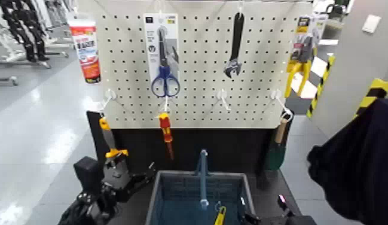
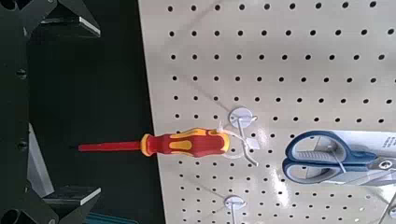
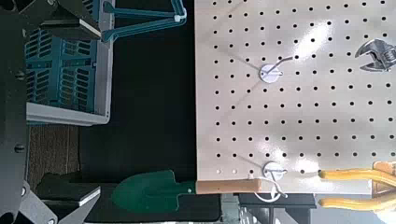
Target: Put the red screwdriver into the crate.
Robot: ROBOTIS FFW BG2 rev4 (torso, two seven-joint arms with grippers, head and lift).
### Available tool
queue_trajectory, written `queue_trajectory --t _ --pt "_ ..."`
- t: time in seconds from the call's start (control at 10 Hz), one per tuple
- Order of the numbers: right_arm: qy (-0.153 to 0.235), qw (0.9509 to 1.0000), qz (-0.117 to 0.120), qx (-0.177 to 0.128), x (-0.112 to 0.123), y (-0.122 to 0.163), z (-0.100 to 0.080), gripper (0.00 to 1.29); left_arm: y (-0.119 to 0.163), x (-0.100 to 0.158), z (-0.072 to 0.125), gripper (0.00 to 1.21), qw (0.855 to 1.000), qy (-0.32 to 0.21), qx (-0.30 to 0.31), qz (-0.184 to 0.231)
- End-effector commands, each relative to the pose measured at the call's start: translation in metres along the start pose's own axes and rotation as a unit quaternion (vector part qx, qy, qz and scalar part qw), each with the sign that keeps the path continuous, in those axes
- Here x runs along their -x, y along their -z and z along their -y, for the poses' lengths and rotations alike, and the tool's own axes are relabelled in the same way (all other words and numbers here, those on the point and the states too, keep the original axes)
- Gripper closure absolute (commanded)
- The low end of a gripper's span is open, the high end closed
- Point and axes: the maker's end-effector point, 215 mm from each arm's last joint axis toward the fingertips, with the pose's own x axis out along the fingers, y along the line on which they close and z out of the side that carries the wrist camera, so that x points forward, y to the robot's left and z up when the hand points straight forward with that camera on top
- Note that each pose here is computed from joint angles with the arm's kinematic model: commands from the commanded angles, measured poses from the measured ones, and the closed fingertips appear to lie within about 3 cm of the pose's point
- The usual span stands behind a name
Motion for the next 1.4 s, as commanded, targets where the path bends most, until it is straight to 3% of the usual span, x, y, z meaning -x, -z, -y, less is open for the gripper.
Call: queue_trajectory --t 0.1,1.4 --pt "-0.002 1.0 -0.001 -0.003 -0.002 0.0 -0.003 0.14 -0.013 -0.027 0.007 0.11 0.999 0.037 -0.004 -0.002" --pt "-0.012 0.9999 -0.003 -0.009 -0.003 0.002 -0.011 0.14 -0.038 -0.1 0.039 0.12 0.988 0.151 -0.002 -0.016"
